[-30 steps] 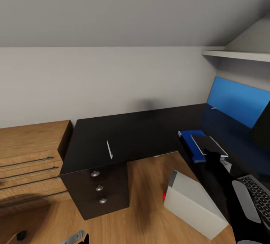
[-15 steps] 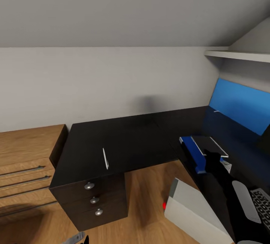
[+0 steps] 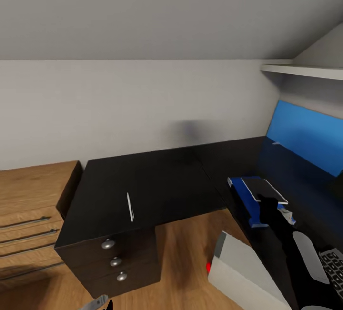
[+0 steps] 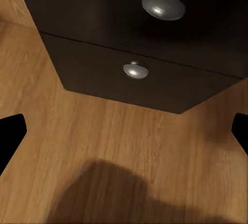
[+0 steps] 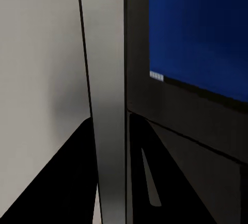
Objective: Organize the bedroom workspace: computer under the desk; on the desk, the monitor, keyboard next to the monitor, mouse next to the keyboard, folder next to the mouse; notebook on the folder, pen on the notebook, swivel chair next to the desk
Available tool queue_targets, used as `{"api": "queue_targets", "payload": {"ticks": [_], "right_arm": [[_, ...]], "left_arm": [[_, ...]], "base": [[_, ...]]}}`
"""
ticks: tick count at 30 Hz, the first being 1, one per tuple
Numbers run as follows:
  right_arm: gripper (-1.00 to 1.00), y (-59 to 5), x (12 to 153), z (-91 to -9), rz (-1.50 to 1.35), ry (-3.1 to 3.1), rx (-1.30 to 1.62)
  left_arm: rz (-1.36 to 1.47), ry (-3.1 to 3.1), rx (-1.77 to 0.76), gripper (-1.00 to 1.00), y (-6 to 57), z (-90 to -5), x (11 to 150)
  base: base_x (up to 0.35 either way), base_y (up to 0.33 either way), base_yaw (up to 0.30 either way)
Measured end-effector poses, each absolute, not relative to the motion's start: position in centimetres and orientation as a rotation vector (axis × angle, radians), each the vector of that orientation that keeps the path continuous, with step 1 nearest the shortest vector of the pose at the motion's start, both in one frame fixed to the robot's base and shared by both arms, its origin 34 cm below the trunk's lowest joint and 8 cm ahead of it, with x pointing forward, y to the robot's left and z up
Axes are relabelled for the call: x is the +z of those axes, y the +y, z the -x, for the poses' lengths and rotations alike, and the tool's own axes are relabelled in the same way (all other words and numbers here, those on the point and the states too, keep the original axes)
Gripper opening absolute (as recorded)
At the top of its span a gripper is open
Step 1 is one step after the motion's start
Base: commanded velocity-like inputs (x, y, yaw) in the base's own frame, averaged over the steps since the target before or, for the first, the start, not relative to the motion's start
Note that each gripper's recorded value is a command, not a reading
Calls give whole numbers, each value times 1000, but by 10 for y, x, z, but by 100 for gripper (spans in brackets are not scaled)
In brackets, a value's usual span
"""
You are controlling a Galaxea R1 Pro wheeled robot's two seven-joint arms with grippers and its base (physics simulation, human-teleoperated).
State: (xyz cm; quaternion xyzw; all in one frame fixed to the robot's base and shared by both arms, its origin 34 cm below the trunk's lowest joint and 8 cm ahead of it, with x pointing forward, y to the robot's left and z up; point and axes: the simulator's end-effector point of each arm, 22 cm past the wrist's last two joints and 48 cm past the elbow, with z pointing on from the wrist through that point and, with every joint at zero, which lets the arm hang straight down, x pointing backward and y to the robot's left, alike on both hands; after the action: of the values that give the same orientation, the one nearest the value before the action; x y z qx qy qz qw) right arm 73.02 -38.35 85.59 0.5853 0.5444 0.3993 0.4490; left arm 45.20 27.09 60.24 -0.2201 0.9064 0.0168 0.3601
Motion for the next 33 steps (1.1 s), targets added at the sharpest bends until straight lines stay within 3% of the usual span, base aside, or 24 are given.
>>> {"api": "queue_targets", "payload": {"ticks": [7,33], "right_arm": [[-100,-383,855,-730,-1450,1350,988],[-100,-378,850,-731,-1414,1403,945]], "left_arm": [[567,2344,46,100,270,-449,600],[570,2347,45,100,270,-449,599]], "base": [[161,-1,0],[15,0,0]]}}
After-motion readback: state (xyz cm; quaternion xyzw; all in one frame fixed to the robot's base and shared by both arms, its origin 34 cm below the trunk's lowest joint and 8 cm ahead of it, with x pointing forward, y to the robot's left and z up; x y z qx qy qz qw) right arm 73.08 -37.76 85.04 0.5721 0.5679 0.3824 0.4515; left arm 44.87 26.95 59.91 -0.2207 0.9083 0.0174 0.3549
